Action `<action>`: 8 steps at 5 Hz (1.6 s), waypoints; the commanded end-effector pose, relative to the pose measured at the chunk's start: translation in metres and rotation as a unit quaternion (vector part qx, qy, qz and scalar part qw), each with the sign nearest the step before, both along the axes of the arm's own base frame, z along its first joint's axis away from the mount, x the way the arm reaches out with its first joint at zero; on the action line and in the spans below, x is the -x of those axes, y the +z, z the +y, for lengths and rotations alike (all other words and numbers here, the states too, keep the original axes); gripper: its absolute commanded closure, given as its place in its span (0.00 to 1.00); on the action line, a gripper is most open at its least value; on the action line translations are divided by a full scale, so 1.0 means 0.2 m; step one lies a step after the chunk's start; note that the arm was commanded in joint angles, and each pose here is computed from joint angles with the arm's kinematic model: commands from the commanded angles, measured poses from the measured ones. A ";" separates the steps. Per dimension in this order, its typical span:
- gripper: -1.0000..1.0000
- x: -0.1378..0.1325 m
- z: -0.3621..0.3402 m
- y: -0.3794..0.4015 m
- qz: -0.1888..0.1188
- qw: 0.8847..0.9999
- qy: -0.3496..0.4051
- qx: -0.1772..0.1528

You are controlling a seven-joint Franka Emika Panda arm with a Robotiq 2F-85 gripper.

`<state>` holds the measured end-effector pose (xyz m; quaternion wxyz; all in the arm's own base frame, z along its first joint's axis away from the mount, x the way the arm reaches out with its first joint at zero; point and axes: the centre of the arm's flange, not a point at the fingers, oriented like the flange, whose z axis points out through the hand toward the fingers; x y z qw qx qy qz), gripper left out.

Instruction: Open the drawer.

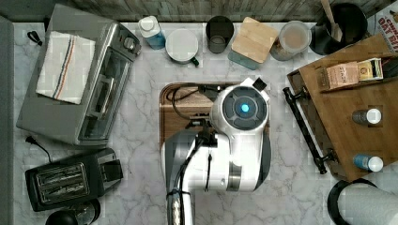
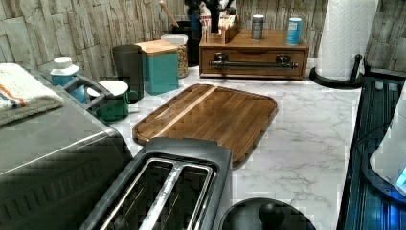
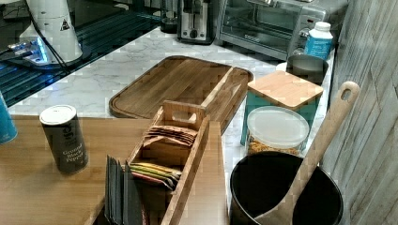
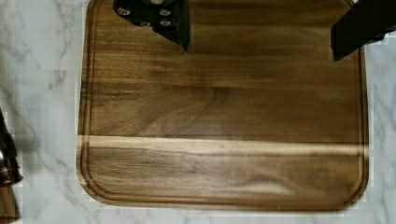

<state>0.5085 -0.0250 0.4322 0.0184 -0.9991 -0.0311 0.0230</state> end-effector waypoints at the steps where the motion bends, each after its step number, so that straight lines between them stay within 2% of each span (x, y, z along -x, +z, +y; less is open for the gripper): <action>1: 0.00 0.17 -0.59 -0.18 -0.024 0.997 0.076 0.010; 2: 0.00 0.19 -0.78 -0.24 -0.059 0.991 0.116 0.020; 4: 0.00 0.22 -0.98 -0.34 -0.074 0.983 0.162 0.047; 5: 0.00 0.26 -1.01 -0.43 -0.107 0.977 0.169 0.068; 6: 0.00 0.26 -1.04 -0.49 -0.114 0.974 0.177 0.083; 7: 0.00 0.29 -1.10 -0.61 -0.131 0.970 0.192 0.075; 8: 0.00 0.29 -1.14 -0.66 -0.116 0.975 0.173 0.077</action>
